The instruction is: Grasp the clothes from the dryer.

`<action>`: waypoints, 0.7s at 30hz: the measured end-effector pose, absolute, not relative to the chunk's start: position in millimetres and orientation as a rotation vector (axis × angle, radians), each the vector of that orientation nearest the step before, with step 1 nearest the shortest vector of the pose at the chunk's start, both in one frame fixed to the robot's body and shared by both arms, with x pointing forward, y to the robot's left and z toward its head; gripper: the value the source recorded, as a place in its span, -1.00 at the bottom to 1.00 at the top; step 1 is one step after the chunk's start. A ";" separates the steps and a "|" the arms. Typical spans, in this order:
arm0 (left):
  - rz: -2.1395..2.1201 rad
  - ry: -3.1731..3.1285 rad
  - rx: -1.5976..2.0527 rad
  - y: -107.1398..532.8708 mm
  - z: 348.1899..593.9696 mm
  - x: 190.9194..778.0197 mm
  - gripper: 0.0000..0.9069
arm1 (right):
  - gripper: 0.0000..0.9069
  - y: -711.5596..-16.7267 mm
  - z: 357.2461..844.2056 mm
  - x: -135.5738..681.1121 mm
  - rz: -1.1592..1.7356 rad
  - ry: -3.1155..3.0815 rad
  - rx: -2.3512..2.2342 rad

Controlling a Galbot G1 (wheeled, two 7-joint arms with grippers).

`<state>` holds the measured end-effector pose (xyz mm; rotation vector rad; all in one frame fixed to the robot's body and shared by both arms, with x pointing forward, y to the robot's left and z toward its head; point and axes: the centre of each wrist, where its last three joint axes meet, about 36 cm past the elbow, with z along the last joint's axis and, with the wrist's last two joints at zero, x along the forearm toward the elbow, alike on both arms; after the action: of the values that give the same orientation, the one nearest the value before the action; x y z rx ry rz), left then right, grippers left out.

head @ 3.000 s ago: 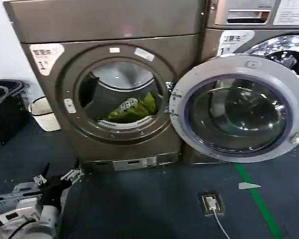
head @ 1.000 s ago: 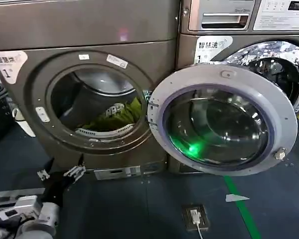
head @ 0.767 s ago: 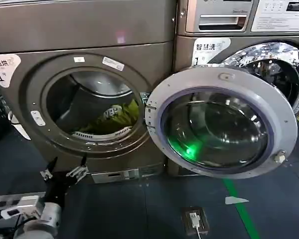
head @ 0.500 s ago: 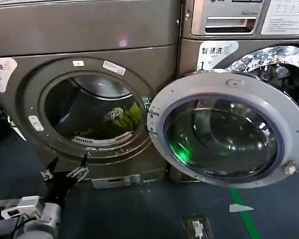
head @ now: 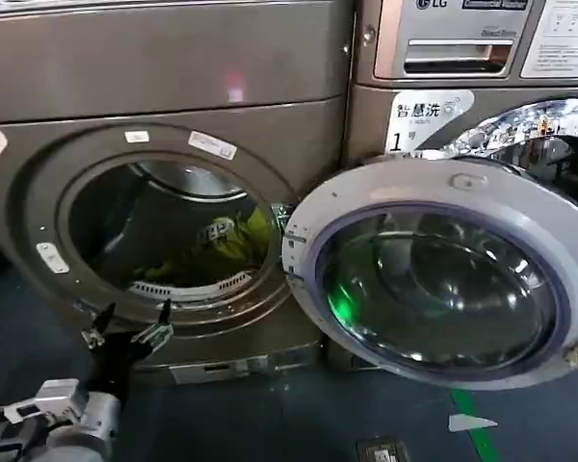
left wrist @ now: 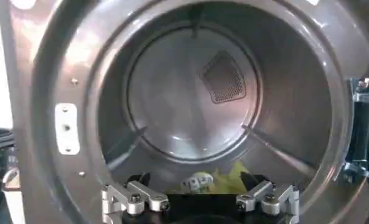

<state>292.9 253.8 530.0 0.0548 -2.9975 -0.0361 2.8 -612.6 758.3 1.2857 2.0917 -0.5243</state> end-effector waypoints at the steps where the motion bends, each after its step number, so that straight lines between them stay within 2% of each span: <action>1: -0.036 -2.998 0.053 253.6 530.1 292.9 1.00 | 1.00 -612.6 758.3 2.7 -0.524 2.092 1.285; 13: -0.030 -3.022 0.010 254.6 526.0 303.7 1.00 | 1.00 -602.5 760.3 1.0 -0.536 2.103 1.292; 21: -0.028 -3.091 -0.024 257.3 515.3 349.2 1.00 | 1.00 -593.2 768.0 -4.9 -0.576 2.095 1.312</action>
<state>349.2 257.3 515.3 -0.0243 -3.0913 -0.0283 -4.9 -593.2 768.0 1.3124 2.0948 -0.5760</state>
